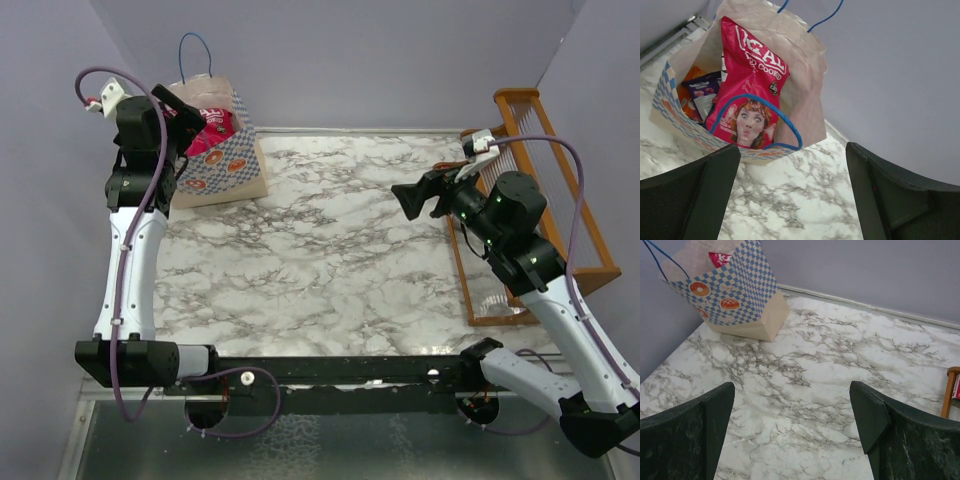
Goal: Take the snacks out of the paper bag
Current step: Move the paper bag to the center of the board.
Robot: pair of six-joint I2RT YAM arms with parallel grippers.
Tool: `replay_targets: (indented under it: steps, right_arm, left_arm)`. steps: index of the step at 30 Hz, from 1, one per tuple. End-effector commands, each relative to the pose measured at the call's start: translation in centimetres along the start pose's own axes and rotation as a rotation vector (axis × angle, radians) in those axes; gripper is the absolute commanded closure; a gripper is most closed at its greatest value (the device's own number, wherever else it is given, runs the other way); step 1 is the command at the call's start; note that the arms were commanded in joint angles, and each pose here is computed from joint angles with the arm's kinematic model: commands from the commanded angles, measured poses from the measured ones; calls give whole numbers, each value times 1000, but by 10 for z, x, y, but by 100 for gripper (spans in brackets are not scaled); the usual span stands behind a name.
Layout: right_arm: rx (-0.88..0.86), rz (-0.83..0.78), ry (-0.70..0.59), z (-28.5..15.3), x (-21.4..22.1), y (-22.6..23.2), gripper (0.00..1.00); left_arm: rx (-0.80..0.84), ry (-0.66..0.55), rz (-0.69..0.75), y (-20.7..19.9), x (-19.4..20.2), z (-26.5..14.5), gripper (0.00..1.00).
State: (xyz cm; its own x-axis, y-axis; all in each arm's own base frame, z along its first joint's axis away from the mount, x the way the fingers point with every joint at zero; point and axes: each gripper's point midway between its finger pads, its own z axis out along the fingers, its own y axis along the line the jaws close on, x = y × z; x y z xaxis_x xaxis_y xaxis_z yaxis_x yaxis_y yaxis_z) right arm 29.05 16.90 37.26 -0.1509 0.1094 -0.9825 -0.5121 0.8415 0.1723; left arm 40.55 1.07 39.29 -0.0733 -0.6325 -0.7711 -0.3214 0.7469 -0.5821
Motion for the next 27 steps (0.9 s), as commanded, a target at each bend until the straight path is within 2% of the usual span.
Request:
replay_targets:
  steps: [1,5,7,10,14,17,21,24,27]
  right_arm:
    - [-20,1,-48,-6,-12,4,1]
    - [-6,-5,-58,-9,-17,2,1]
    - [0,-4,-62,-10,-18,1,1]
    - [-2,0,-63,-12,-17,1,1]
    - [1,-2,-62,-13,-18,1,1]
    - [24,-12,-76,-15,-25,-2,1]
    - [10,-16,-93,-18,-32,1,1]
    - [0,-12,-88,-18,-31,3,1]
    - [-4,-12,-94,-18,-31,4,1]
  left_arm:
    - [-21,-43,-252,-8,-14,4,12]
    - [-18,-13,-424,-10,-5,11,17]
    - [-6,-10,-488,-11,-4,16,24]
    - [7,-52,-531,-11,-12,24,33]
    - [-15,-58,-618,-4,-10,35,38]
    - [-4,-58,-663,-4,-6,46,43]
    - [75,-13,-684,-18,-5,55,64]
    - [136,31,-676,-31,-2,52,65]
    - [179,85,-678,-36,9,41,71]
